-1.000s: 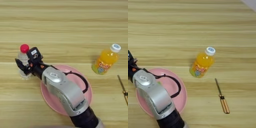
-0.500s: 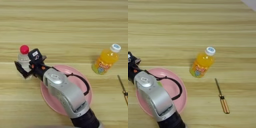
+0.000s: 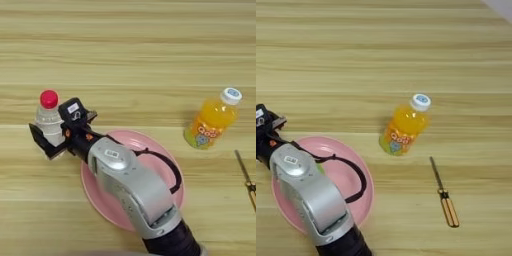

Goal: Move the objects on the table

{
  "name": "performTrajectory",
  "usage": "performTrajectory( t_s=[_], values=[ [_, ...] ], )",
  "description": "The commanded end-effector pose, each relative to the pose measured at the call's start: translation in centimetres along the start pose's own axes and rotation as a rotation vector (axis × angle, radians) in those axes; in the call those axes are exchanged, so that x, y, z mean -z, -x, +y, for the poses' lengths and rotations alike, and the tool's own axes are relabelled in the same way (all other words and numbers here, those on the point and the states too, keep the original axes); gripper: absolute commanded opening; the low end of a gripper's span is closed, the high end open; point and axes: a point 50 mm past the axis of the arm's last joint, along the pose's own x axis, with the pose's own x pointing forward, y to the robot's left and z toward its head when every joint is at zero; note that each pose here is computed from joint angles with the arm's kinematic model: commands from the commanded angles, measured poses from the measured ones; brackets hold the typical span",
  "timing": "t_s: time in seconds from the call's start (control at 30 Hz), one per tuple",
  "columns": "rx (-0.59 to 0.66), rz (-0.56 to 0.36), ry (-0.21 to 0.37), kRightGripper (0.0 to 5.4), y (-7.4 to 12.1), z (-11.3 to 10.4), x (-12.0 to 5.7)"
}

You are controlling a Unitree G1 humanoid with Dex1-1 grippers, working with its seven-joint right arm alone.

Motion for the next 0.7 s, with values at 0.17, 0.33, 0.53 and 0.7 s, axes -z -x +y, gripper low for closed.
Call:
performTrajectory(
  t_s=[0.17,0.33,0.53,0.7],
  values=[
    [0.011,-0.102,0.021,5.38,1.1,0.0,-1.9],
    [0.009,-0.107,0.018,5.38,2.2,0.5,-2.0],
    [0.020,-0.094,0.012,5.38,3.2,0.7,-1.7],
    [0.045,-0.092,0.011,5.38,4.3,0.5,-1.6]
  ],
)
